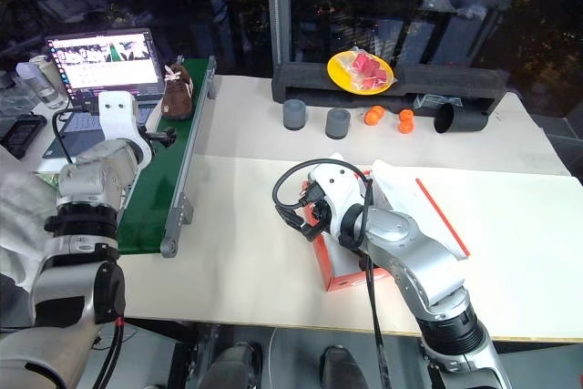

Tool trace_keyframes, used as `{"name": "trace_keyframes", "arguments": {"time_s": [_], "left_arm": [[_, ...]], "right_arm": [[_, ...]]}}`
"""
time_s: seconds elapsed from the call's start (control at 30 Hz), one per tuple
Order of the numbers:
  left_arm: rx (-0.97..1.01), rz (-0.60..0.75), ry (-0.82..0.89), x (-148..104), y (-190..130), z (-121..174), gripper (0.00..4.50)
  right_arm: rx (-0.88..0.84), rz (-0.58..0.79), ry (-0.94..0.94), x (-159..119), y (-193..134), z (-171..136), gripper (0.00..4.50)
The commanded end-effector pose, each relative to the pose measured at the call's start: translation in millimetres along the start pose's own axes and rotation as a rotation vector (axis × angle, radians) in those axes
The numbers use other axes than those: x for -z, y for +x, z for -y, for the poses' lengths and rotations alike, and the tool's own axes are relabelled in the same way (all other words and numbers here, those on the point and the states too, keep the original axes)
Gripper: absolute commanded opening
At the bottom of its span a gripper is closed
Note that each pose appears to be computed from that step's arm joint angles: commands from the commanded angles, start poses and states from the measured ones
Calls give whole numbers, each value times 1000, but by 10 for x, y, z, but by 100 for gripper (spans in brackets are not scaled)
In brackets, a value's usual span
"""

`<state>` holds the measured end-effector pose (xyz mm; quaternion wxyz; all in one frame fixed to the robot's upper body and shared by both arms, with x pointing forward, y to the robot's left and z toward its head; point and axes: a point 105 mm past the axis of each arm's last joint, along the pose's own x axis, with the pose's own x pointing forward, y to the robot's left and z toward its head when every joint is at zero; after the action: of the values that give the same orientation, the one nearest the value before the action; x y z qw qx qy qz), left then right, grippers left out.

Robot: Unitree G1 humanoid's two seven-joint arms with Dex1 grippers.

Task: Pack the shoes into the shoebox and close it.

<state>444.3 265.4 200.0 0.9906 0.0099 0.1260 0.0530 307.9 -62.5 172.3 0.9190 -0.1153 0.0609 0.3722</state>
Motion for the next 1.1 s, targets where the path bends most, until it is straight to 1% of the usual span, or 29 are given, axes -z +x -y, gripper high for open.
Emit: {"name": "trace_keyframes", "arguments": {"time_s": [0.03,0.33,0.43,0.6,0.67,0.77,0.83,0.87,0.9,0.97,1.03,1.07,1.1], "left_arm": [[-7,28,24,-264,-82,1,450],[-13,29,68,-401,-152,5,450],[-21,30,68,-410,-163,-17,450],[-53,-30,55,-136,-95,-123,450],[-41,-97,55,107,-50,-112,450],[-29,-149,51,315,-28,-87,450],[-12,-157,37,385,-26,-50,397],[-6,-148,33,377,-28,-34,388],[-4,-141,31,365,-31,-25,342],[-4,-138,32,355,-33,-20,294],[-4,-145,28,364,-33,-18,227],[-4,-150,27,370,-33,-16,185],[-3,-153,28,376,-31,-15,161]], "right_arm": [[23,28,-15,-87,-26,32,446],[27,28,2,-77,-26,35,446],[26,29,5,-77,-25,28,446],[27,45,11,-120,-16,21,446],[28,52,9,-146,-17,26,446],[29,55,9,-161,-22,30,446],[31,55,10,-160,-26,33,450],[31,53,10,-157,-28,37,450],[32,53,10,-156,-30,39,450],[34,53,12,-157,-30,45,450],[35,53,13,-157,-26,48,450],[35,54,14,-160,-25,48,450],[34,55,14,-161,-23,50,450]]}}
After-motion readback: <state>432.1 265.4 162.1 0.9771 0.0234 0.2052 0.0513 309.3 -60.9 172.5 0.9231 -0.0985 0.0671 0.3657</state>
